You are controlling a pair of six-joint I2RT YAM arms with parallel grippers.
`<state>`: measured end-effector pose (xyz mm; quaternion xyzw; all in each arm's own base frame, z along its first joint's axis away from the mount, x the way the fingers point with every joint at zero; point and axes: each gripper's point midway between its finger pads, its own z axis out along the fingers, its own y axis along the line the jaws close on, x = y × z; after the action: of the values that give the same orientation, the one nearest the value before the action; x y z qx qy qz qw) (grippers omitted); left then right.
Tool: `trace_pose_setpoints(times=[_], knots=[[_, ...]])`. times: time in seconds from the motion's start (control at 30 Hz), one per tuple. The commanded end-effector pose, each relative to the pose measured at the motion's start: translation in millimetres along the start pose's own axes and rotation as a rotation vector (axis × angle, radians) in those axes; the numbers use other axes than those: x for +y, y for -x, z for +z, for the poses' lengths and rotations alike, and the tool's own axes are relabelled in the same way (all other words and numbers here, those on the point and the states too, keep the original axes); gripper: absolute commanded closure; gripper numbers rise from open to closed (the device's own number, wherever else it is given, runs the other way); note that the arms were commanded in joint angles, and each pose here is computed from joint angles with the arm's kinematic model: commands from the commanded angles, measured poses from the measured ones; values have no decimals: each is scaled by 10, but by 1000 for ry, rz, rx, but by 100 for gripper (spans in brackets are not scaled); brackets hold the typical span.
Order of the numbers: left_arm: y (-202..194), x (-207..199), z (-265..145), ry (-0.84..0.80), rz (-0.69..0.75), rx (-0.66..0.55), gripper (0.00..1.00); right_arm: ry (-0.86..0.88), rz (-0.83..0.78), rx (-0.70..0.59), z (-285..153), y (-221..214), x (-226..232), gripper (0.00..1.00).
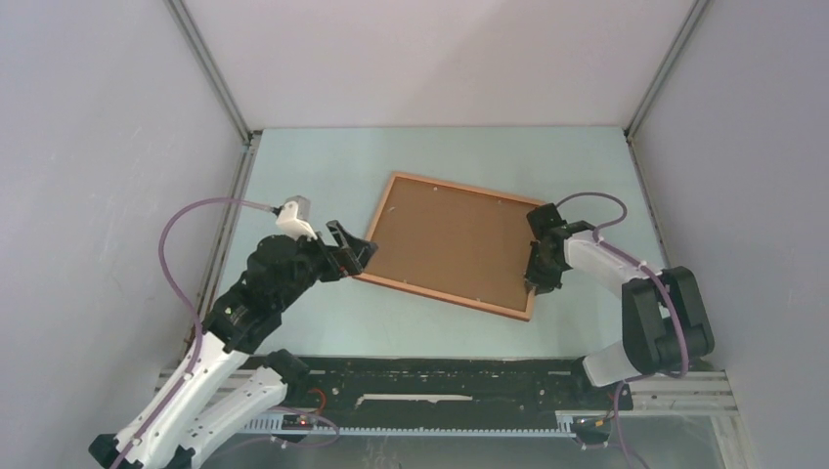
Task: Put the photo into the frame
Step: Adjust the photo frame at the center of the board, then install the photo frame at the center of the board.
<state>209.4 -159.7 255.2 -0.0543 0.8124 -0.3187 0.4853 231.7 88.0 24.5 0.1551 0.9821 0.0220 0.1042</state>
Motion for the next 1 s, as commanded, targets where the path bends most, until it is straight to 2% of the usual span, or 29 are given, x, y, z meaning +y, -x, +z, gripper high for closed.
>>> trace_pose_setpoints(times=[0.0,0.13,0.23,0.27,0.37,0.47,0.53,0.6,0.7,0.83,0.97], knots=[[96,83,59,31,-18,19,2,-17,-42,-109,-248,253,-131,62],[-24,267,311,79,-67,96,2,-10,-25,-134,-286,360,-186,46],[-43,427,544,90,-152,117,2,-47,-33,-205,-404,493,-248,32],[-15,475,649,81,-201,111,2,-24,-50,-250,-486,567,-191,26],[40,688,907,79,-299,92,2,107,-121,-382,-809,775,233,19],[77,925,1128,140,-305,56,2,428,-173,-428,-1055,909,1070,18],[56,1107,1299,200,-292,54,4,609,-174,-442,-1155,1012,1570,22],[31,1208,1501,222,-269,88,8,717,-150,-440,-1183,1156,1977,27],[-61,1409,1793,279,-188,190,16,884,-152,-388,-1161,1311,2612,28],[-73,1665,2039,375,-120,261,19,986,-179,-297,-1036,1446,3251,34],[-114,1704,2189,369,-144,273,24,1060,-166,-252,-872,1579,3578,43]])
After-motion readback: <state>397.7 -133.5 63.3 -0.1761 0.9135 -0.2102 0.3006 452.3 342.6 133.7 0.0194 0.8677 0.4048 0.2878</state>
